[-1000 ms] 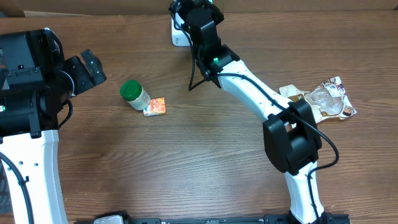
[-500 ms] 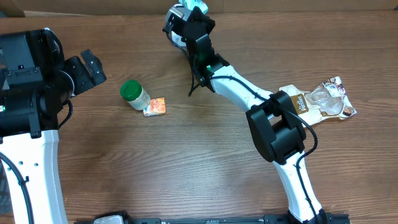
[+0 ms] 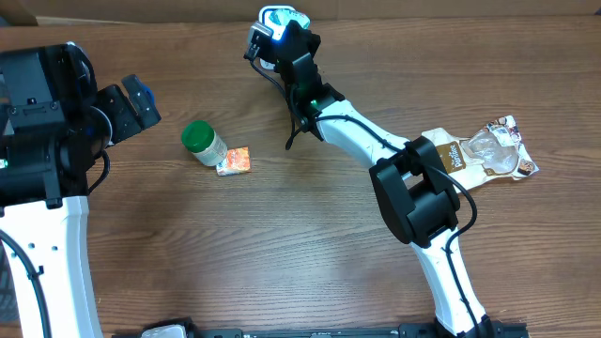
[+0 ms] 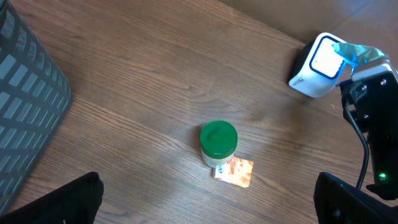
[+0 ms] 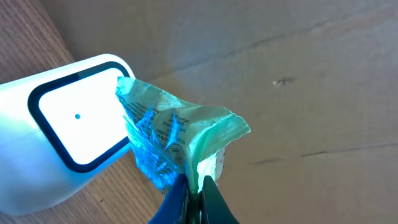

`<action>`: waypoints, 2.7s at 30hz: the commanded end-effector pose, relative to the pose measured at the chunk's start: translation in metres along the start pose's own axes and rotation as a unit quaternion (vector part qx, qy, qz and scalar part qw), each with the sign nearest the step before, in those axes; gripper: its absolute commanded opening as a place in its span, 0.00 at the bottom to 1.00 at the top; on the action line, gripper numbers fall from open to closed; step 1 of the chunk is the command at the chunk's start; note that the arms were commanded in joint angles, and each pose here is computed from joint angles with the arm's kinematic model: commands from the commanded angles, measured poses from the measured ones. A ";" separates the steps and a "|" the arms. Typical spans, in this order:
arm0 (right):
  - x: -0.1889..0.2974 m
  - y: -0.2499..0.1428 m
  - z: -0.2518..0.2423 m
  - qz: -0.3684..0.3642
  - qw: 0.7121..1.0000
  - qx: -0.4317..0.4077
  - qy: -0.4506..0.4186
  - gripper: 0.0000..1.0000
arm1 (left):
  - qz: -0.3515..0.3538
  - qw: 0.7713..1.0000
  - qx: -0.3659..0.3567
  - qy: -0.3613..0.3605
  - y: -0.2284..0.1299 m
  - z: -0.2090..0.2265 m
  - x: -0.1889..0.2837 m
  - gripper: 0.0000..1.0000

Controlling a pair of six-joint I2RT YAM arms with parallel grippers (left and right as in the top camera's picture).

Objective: Scan the item barcode
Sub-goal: 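Move the teal packet right and lower it onto the Pantree bag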

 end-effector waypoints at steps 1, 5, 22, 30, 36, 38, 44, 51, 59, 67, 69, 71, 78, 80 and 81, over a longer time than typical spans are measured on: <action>0.001 0.007 -0.007 -0.012 1.000 0.000 -0.015 0.04 | 0.001 1.000 -0.003 0.005 0.001 0.002 -0.002 1.00; 0.001 0.008 -0.012 -0.008 0.999 -0.001 -0.032 0.04 | 0.000 1.000 -0.002 0.005 0.001 0.002 -0.002 1.00; 0.022 0.026 -0.042 -0.024 0.993 -0.106 -0.034 0.04 | 0.000 1.000 -0.002 0.005 0.001 0.002 -0.002 1.00; 0.073 0.039 -0.117 -0.028 0.957 -0.288 -0.020 0.04 | 0.000 1.000 -0.003 0.005 0.001 0.002 -0.002 1.00; 0.149 0.033 -0.169 -0.011 0.829 -0.544 0.128 0.04 | 0.000 1.000 -0.003 0.005 0.001 0.002 -0.002 1.00; 0.170 0.021 -0.178 0.020 0.786 -0.592 0.178 0.04 | 0.000 1.000 -0.003 0.005 0.001 0.002 -0.002 1.00; 0.209 -0.056 -0.186 0.197 0.721 -0.633 0.204 0.04 | 0.000 1.000 -0.002 0.005 0.001 0.002 -0.002 1.00; 0.203 -0.161 -0.164 0.395 0.619 -0.658 0.167 0.04 | 0.000 1.000 -0.002 0.005 0.001 0.002 -0.002 1.00; 0.184 -0.265 -0.136 0.445 0.505 -0.731 0.111 0.04 | 0.000 1.000 -0.002 0.005 0.001 0.002 -0.002 0.99; 0.187 -0.338 -0.109 0.464 0.435 -0.771 0.041 0.04 | 0.001 1.000 -0.003 0.005 0.001 0.002 -0.002 1.00; 0.189 -0.346 -0.105 0.468 0.428 -0.772 0.035 0.05 | 0.000 1.000 -0.002 0.005 0.001 0.002 -0.002 1.00; 0.192 -0.351 -0.103 0.474 0.424 -0.771 0.031 0.14 | 0.000 1.000 -0.002 0.005 0.001 0.002 -0.002 1.00; 0.195 -0.353 -0.100 0.483 0.440 -0.755 0.047 0.55 | 0.000 1.000 -0.002 0.005 0.001 0.002 -0.002 1.00; 0.196 -0.352 -0.101 0.484 0.439 -0.755 0.048 0.56 | 0.000 1.000 -0.002 0.005 0.001 0.002 -0.002 1.00; 0.197 -0.352 -0.101 0.486 0.439 -0.755 0.049 0.56 | 0.000 1.000 -0.003 0.005 0.001 0.002 -0.002 0.99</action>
Point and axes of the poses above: each gripper's point midway between its finger pads, its own x axis back along the fingers, its own z axis along the line the jaws close on, y = z × x, the point moved 8 cm from there along x, back along the fingers
